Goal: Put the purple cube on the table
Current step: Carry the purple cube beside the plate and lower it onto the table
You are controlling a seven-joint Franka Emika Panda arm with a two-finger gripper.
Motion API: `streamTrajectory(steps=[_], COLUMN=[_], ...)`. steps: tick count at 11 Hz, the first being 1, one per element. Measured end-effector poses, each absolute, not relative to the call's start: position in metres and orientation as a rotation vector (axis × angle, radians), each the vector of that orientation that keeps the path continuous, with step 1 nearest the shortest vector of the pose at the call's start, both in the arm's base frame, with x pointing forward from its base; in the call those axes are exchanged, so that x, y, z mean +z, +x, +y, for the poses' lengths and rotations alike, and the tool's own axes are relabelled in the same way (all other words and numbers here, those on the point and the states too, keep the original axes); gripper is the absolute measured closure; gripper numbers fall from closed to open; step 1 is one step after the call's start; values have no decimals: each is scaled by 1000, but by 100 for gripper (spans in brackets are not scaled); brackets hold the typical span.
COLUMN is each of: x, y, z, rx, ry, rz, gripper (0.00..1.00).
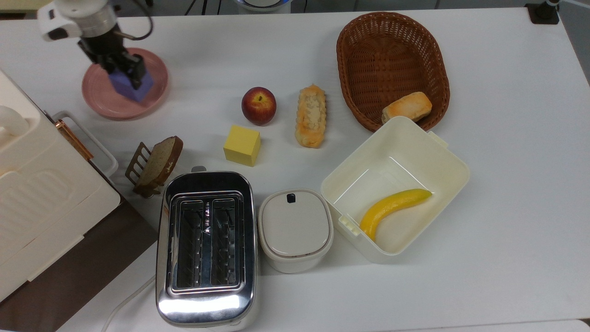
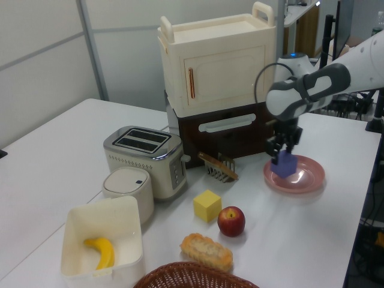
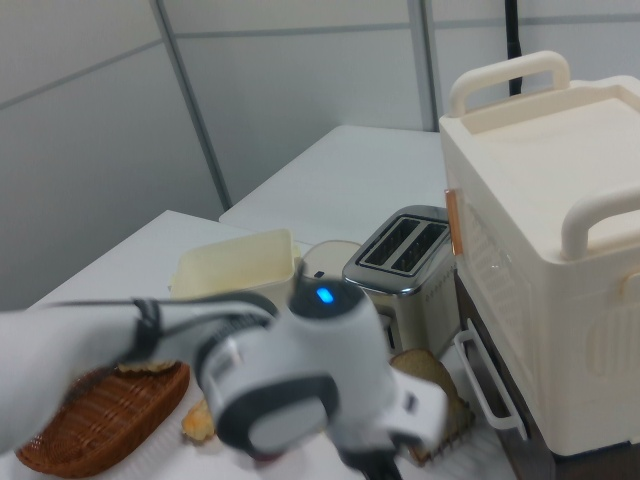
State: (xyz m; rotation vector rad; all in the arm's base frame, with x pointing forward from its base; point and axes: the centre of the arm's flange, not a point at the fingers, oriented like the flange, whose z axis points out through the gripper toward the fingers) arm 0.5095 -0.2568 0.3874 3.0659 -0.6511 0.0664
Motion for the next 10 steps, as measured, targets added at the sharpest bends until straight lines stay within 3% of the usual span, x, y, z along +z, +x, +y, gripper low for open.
streamTrajectory(steps=[3,5,9,10], x=[420,412,387,386], y=[540,551,556,556], z=[-161,-121,-114,-114], rx=[76,50,-20,-24], ry=[3089,3085,3072,3068], rz=[-683,-689,-678,-673], gripper=[41,41,41,37])
